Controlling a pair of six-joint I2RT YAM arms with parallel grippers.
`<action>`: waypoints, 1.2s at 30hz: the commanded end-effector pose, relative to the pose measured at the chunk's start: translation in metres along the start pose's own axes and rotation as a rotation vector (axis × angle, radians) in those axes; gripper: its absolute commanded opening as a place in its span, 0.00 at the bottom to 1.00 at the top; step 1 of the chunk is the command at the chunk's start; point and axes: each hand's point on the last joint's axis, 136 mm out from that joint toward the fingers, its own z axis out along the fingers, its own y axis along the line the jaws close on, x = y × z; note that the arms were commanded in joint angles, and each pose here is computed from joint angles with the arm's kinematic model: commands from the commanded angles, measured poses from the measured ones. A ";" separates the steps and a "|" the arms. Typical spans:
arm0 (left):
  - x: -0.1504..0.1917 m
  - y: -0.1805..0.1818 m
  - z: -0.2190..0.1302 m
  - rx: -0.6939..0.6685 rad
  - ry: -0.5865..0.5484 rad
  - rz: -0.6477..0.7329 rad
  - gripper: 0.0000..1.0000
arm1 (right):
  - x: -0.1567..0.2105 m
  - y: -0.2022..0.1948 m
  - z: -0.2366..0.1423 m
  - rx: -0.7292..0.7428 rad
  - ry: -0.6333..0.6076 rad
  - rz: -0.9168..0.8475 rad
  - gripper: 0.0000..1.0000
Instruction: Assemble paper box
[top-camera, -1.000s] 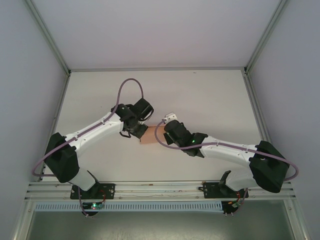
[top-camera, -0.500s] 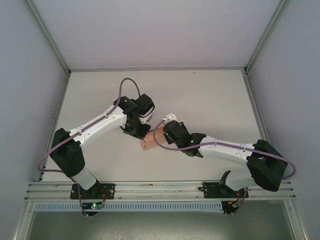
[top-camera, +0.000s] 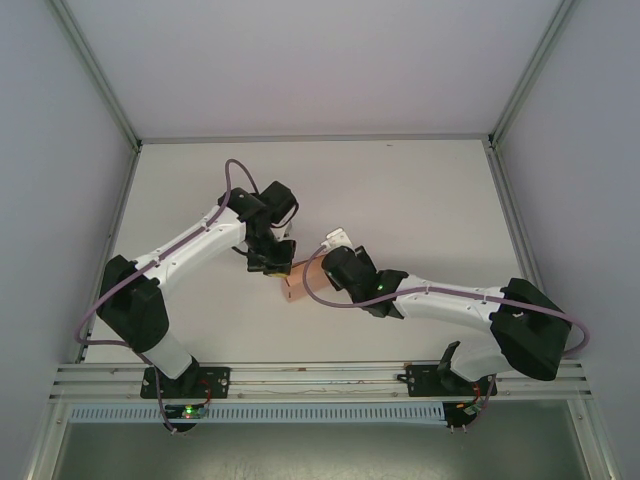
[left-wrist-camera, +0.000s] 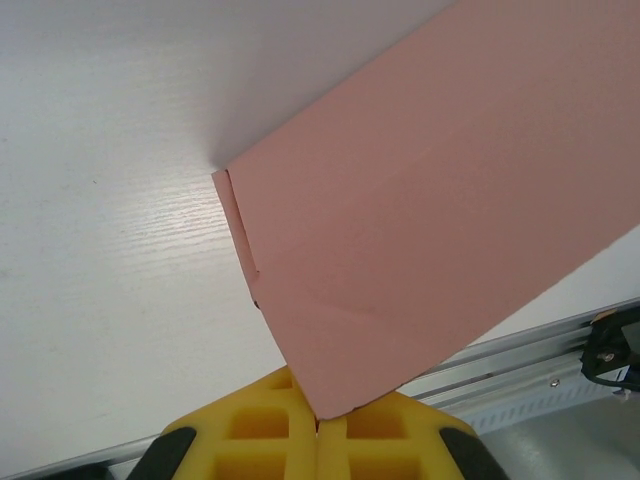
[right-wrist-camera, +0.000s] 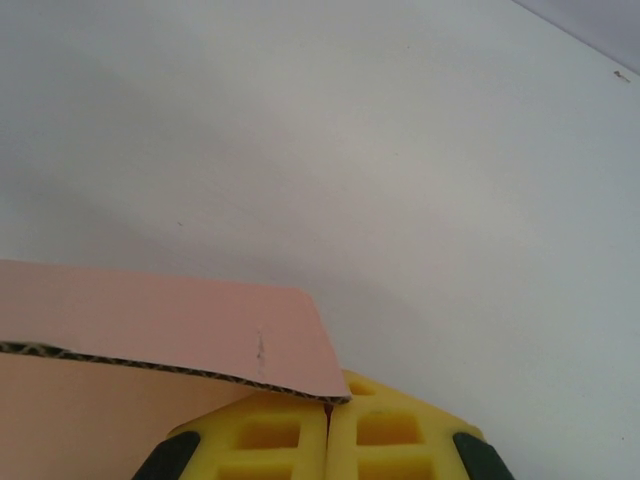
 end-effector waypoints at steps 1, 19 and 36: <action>-0.021 -0.017 -0.005 0.054 -0.096 0.024 0.00 | 0.064 0.023 0.001 -0.106 0.192 -0.129 0.00; -0.002 0.042 0.056 -0.215 -0.205 0.026 0.00 | 0.051 0.024 -0.009 -0.142 0.151 -0.048 0.01; 0.001 0.051 0.057 -0.396 -0.300 0.215 0.00 | -0.051 -0.021 -0.044 -0.298 -0.167 0.262 0.45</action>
